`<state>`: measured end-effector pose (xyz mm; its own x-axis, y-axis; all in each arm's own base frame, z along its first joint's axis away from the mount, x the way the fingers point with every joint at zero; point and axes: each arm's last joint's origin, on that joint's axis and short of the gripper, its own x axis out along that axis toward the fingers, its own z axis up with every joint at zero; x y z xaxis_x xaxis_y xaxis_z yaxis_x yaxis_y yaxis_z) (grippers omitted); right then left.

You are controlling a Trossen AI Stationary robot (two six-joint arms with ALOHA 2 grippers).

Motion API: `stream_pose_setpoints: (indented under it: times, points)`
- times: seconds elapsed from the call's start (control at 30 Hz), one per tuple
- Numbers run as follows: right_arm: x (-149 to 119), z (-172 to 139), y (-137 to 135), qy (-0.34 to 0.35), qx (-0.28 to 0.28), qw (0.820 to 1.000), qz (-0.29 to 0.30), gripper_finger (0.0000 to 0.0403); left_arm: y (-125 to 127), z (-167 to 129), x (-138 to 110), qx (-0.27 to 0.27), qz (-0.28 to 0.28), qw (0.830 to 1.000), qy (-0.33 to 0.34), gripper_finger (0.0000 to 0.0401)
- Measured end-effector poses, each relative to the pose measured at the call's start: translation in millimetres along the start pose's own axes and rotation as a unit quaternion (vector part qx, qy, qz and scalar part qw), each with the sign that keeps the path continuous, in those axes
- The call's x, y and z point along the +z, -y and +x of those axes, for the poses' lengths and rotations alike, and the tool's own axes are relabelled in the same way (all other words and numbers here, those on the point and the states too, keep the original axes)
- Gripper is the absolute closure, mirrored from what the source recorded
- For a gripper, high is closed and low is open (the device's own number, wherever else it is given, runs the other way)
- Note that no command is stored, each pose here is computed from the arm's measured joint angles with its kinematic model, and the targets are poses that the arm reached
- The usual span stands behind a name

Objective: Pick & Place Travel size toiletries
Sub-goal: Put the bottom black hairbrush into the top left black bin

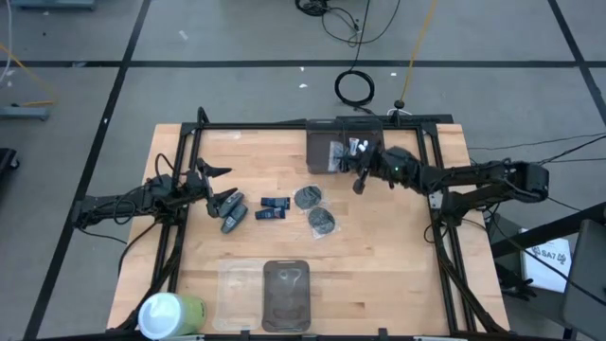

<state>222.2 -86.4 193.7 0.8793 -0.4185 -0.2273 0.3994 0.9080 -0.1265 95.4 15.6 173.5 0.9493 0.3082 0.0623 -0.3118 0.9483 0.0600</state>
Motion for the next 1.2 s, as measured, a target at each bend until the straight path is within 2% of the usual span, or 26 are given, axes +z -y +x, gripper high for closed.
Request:
stream_pose_setpoints:
  times: [0.13,0.33,0.4,0.63,0.9,1.07,1.2]
  points:
    - [0,0,1,0.002,0.022,1.000,0.012,0.0403,0,0,0,0.000,0.000,1.000,0.000,0.0091]
    - [13,7,3,0.030,0.019,0.999,0.023,0.0403,0,0,0,0.000,0.000,1.000,0.000,0.0091]
    - [22,14,3,0.036,0.020,0.999,0.025,0.0403,0,0,0,0.000,0.000,1.000,0.000,0.0091]
    - [35,50,13,-0.008,0.005,1.000,-0.008,0.0403,0,0,0,0.000,0.000,1.000,0.000,0.0091]
    - [8,89,41,-0.068,-0.034,0.997,0.003,0.0403,0,0,0,0.000,0.000,1.000,0.000,0.0091]
    - [-22,100,53,-0.118,-0.048,0.992,0.020,0.0403,0,0,0,0.000,0.000,1.000,0.000,0.0091]
    - [-30,104,55,-0.126,-0.052,0.990,0.026,0.0403,0,0,0,0.000,0.000,1.000,0.000,0.0091]
